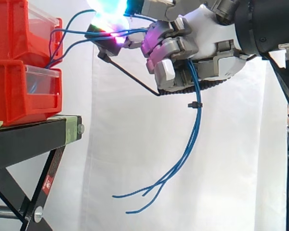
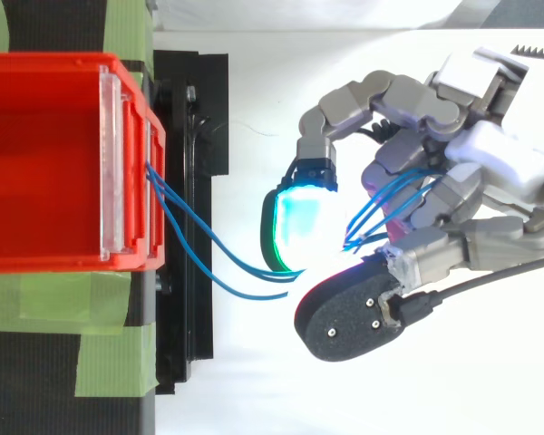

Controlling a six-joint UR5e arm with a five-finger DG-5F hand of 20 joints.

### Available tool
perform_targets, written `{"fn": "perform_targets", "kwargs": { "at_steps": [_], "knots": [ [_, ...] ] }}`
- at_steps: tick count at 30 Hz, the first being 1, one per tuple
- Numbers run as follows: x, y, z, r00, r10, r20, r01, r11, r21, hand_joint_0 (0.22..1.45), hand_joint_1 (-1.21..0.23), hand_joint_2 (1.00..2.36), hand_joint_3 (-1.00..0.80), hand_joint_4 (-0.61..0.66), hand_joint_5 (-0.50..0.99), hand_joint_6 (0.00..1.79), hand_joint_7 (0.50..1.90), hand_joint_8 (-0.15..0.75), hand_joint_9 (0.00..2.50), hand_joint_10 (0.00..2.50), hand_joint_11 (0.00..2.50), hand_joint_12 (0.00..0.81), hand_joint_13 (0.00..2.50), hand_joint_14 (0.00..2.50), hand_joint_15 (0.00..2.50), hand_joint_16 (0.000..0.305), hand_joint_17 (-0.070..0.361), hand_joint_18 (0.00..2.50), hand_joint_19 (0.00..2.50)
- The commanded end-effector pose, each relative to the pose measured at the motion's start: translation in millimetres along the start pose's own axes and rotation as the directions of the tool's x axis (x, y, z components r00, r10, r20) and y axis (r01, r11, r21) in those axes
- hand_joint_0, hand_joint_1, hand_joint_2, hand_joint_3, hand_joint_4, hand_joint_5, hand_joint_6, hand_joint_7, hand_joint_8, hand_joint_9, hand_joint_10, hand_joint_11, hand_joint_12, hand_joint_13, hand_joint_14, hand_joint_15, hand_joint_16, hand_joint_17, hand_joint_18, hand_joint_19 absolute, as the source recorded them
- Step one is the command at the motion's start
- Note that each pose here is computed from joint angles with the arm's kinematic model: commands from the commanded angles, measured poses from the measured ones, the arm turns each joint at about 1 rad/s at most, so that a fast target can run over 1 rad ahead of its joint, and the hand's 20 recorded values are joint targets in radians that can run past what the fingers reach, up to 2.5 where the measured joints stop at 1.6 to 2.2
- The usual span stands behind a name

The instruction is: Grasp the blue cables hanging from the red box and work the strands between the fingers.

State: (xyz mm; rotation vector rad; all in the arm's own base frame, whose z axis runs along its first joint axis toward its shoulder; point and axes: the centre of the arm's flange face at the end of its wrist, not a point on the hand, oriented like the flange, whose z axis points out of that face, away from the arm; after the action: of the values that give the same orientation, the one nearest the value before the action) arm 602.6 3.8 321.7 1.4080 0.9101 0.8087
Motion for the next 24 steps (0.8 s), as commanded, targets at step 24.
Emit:
{"fn": "perform_targets", "kwargs": {
  "at_steps": [24],
  "knots": [
    [0.1,0.0,0.0,1.0,-0.005,-0.001,0.005,1.0,0.0,0.92,-0.43,1.0,-0.92,0.33,0.21,0.89,1.3,0.508,1.75,2.5,2.5,0.556,1.85,2.5,1.78,0.195,0.146,2.3,0.71]
  ]
}}
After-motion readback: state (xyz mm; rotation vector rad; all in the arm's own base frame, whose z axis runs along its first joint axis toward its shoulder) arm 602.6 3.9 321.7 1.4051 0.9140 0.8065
